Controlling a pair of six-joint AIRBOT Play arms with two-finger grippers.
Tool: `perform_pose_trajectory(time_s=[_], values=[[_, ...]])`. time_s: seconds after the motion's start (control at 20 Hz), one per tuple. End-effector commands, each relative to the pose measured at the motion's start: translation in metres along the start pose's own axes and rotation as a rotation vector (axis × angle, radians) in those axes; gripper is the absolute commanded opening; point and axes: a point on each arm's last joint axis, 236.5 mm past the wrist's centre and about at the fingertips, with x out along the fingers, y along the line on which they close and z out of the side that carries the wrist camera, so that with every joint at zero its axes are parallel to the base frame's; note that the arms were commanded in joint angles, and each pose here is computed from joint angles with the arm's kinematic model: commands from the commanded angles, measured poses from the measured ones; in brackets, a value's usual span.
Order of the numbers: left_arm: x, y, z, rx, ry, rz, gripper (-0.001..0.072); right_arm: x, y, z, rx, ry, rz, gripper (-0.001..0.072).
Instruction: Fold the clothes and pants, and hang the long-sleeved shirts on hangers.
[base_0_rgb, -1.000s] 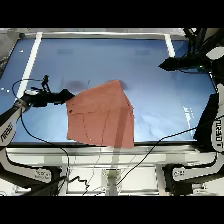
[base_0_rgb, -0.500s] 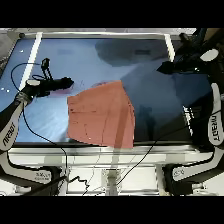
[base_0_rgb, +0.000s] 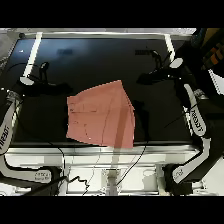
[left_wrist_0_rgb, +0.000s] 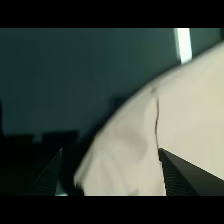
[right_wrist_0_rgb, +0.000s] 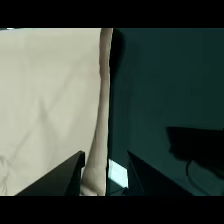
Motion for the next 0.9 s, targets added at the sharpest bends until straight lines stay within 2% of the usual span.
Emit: perform_pose_trajectory(time_s=[0.0, 0.1, 0.2, 0.4, 0.45, 0.6, 0.65, 0.7, 0.85], values=[[-0.008, 0.005, -0.036, -0.077, 0.147, -0.027, 0.0619, 0.012, 0.003, 0.005, -0.012, -0.016, -0.019, 0.0305], [-0.006, 0.016, -0.049, -0.149, 0.197, -0.016, 0.0622, 0.01, 0.001, 0.004, -0.004, -0.014, -0.019, 0.0305], [0.004, 0.021, -0.059, -0.178, 0.231, -0.019, 0.0716, 0.01, 0.001, 0.003, -0.004, -0.009, -0.017, 0.0305], [0.043, -0.009, -0.048, -0.236, 0.182, -0.178, 0.0696, 0.01, 0.0, 0.005, -0.004, -0.017, -0.021, 0.0305], [0.053, -0.013, -0.04, -0.241, 0.143, -0.192, 0.0651, 0.01, 0.0, 0.005, -0.004, -0.019, -0.022, 0.0305], [0.075, -0.016, -0.006, -0.257, -0.009, -0.169, 0.0318, 0.01, -0.001, 0.006, -0.004, -0.024, -0.026, 0.0304], [0.078, -0.014, 0.005, -0.267, -0.057, -0.148, 0.0127, 0.01, -0.003, 0.007, -0.007, -0.027, -0.032, 0.0304], [0.079, -0.013, 0.014, -0.267, -0.095, -0.132, 0.0022, 0.01, -0.005, 0.007, -0.01, -0.028, -0.04, 0.0304], [0.076, -0.026, 0.018, -0.092, -0.115, -0.129, 0.0022, 0.016, -0.01, 0.004, 0.044, -0.017, -0.047, 0.0323]])
